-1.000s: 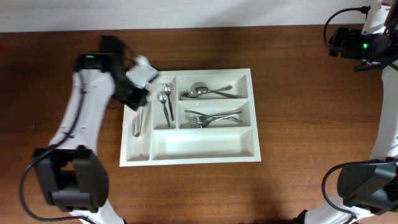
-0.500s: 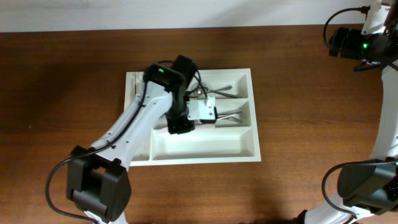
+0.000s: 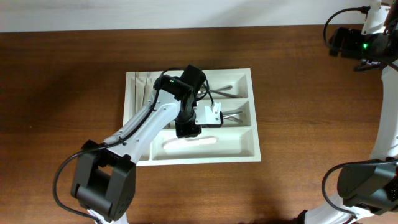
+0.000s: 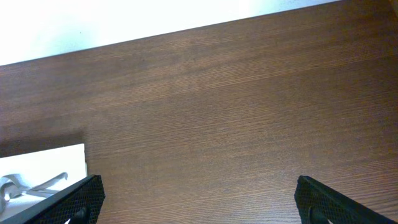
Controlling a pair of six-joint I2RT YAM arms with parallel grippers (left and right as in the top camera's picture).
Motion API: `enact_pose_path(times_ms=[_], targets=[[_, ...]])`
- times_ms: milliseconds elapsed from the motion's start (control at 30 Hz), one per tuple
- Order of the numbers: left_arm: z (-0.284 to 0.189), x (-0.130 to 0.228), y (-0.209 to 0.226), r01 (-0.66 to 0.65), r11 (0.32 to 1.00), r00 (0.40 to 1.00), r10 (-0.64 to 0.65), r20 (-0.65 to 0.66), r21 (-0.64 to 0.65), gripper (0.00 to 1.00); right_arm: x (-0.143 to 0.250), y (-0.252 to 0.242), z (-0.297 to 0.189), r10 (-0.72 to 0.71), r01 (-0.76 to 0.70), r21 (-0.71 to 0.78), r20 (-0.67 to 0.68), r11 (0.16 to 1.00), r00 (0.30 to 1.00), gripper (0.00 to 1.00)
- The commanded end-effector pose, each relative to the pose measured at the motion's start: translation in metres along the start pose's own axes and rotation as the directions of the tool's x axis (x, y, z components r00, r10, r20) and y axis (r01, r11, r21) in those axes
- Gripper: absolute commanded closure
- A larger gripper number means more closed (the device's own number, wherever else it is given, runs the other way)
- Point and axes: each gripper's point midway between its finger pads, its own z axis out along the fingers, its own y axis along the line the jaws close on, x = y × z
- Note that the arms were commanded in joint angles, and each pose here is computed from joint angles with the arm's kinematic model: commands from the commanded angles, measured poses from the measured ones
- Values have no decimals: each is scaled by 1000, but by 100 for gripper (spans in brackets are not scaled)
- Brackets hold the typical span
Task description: Pack container
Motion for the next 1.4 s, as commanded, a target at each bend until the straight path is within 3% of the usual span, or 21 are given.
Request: enact_pose_path(times_ms=[0, 233, 433, 533, 633, 733, 933, 1133, 1367], targets=[[-2, 3, 9, 53, 997, 998, -55, -33, -47, 1, 1, 1, 3, 10, -10, -12, -3, 1000, 1000, 1], [-69, 6, 43, 227, 940, 967, -249, -54, -255, 1, 1, 1, 3, 10, -10, -12, -3, 1000, 1000, 1], [-159, 39, 64, 473, 791, 873, -479, 87, -388, 1, 1, 1, 3, 10, -10, -12, -3, 1000, 1000, 1], [-201, 81, 75, 618, 655, 775, -602, 194, -435, 1, 1, 1, 3, 10, -10, -12, -3, 1000, 1000, 1], [-235, 142, 83, 781, 436, 594, -738, 319, -447, 1, 1, 1, 3, 10, -10, -12, -3, 1000, 1000, 1], [-258, 203, 82, 866, 238, 424, -815, 395, -440, 1, 1, 1, 3, 10, -10, -12, -3, 1000, 1000, 1], [-273, 281, 68, 903, 36, 240, -869, 433, -429, 1, 1, 1, 3, 10, -10, -12, -3, 1000, 1000, 1], [-276, 296, 64, 903, -5, 203, -875, 440, -429, 1, 1, 1, 3, 10, -10, -12, -3, 1000, 1000, 1], [-276, 296, 64, 904, -6, 203, -875, 440, -428, 1, 1, 1, 3, 10, -10, -12, -3, 1000, 1000, 1]])
